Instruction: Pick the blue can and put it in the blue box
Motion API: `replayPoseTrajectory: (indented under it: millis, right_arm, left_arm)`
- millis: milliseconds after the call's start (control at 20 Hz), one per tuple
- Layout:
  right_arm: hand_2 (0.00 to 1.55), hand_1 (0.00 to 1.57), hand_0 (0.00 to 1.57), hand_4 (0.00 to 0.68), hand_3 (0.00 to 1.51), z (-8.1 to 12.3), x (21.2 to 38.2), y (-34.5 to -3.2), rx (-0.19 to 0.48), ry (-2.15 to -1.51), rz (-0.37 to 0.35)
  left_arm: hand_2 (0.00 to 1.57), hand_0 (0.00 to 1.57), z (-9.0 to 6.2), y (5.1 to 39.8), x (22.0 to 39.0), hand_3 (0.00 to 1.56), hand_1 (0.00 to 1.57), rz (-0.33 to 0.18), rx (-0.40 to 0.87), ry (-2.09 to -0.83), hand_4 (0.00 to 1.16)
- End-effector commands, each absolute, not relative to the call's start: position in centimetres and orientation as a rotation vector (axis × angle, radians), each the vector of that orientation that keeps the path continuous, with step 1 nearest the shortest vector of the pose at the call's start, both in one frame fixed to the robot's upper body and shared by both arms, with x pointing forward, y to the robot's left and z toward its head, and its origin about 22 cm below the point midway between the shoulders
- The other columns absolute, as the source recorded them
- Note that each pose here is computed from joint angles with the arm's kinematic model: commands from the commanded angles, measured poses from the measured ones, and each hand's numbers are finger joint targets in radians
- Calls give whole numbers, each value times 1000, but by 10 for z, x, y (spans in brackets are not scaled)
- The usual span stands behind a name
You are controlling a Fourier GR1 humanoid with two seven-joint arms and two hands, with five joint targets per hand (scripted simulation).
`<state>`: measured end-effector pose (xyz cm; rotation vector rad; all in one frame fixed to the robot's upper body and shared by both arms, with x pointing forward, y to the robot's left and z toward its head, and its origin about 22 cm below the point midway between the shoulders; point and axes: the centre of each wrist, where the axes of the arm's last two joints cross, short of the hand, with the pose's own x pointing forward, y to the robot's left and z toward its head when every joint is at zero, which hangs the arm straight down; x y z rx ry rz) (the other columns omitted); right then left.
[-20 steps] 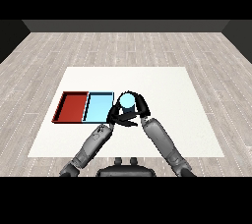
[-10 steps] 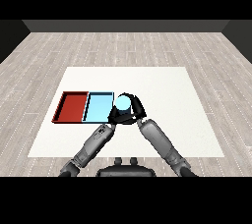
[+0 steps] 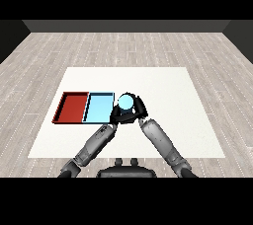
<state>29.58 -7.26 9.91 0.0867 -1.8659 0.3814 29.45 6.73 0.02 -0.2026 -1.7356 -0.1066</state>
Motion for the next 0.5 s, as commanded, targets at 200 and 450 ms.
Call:
replayPoseTrajectory:
  millis: [200,450]
  right_arm:
    - [865,866,866,0,597,115,288,-88,106,-1847,392]
    - [0,0,0,0,0,99,293,-78,121,-1836,370]
  left_arm:
    - [1571,1571,3,73,298,1488,1571,-58,-143,-1774,1128]
    - [1571,1571,18,63,306,1488,1571,-61,-123,-1766,1128]
